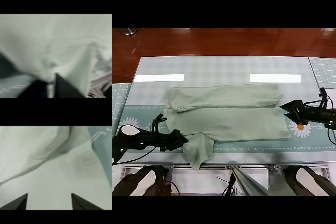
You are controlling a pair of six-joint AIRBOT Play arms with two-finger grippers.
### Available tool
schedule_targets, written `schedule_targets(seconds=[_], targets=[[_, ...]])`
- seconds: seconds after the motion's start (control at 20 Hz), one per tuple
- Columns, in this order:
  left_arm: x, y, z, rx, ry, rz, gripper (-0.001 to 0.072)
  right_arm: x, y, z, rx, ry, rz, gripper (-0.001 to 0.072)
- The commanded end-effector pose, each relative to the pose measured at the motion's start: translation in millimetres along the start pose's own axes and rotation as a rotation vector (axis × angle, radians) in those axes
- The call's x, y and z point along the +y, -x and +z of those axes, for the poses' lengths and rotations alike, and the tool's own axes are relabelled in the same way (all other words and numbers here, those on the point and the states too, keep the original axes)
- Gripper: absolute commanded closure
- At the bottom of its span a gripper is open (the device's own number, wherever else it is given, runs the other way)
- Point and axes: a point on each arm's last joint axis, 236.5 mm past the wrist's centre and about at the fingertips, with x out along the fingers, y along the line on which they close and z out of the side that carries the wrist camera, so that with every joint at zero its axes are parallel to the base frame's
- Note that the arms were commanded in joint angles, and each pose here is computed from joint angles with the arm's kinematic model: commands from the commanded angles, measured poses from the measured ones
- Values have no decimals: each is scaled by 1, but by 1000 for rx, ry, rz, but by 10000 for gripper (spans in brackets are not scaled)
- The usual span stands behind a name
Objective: Fold the shirts.
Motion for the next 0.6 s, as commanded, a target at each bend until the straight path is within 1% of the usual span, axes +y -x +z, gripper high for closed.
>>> schedule_targets(seconds=[0.0, 0.1, 0.15, 0.2, 0.45, 0.55], targets=[[-5, -1, 8, -32, -22, -14, 681, -41, 19, 4, -5, -41, -112, 89], [-9, 3, 13, -47, -25, -21, 681, -97, 38, -32, 127, -127, -323, 90], [-11, 3, 15, -52, -24, -28, 681, -114, 46, -50, 196, -132, -397, 90], [-13, 4, 16, -55, -20, -36, 681, -122, 48, -62, 239, -132, -428, 90], [-14, 4, 16, -55, -18, -39, 681, -107, 36, -64, 233, -164, -344, 90], [-14, 4, 16, -55, -18, -39, 681, -103, 31, -70, 269, -169, -317, 90]])
